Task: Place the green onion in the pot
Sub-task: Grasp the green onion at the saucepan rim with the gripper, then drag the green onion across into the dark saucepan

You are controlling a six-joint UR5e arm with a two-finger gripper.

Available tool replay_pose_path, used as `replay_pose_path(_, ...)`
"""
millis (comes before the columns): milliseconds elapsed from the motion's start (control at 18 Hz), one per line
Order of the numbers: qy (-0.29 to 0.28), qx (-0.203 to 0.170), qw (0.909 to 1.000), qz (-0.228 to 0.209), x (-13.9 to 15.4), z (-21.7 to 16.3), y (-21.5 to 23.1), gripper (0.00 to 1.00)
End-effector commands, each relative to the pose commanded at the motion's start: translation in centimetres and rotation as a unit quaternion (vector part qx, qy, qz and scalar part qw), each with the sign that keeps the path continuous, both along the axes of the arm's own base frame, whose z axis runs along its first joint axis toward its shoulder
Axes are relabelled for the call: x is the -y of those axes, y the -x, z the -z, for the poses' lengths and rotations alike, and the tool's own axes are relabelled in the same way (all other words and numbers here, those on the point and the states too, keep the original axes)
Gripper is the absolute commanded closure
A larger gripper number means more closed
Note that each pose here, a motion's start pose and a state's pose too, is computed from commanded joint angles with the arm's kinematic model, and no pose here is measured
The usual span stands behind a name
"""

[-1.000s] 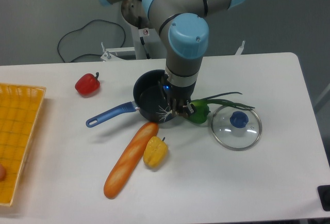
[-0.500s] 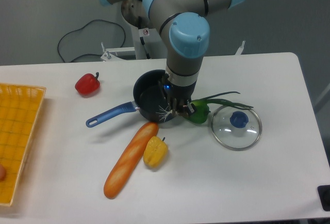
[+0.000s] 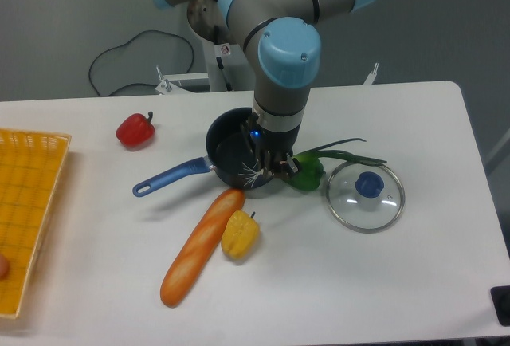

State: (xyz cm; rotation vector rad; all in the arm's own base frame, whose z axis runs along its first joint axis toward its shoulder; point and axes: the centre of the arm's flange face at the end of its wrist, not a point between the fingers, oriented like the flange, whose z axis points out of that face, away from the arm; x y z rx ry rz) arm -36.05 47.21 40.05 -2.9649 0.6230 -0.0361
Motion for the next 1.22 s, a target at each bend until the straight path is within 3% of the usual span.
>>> replay_pose_path(222, 0.001, 0.001, 1.0, 0.009, 0.2, -0.2, -1.9, 0.86)
replay_pose_path(611, 0.026, 0.037, 0.9987, 0.021, 0.5, -1.4, -5.6, 0.86)
replay_pose_path(1056, -0.008, 0.059, 0.9978, -0.028, -2.0, -3.3, -8.6, 0.86)
replay_pose_path(1222, -0.03, 0.084, 0.994, -0.062, -3.0, -3.8, -9.1, 0.86)
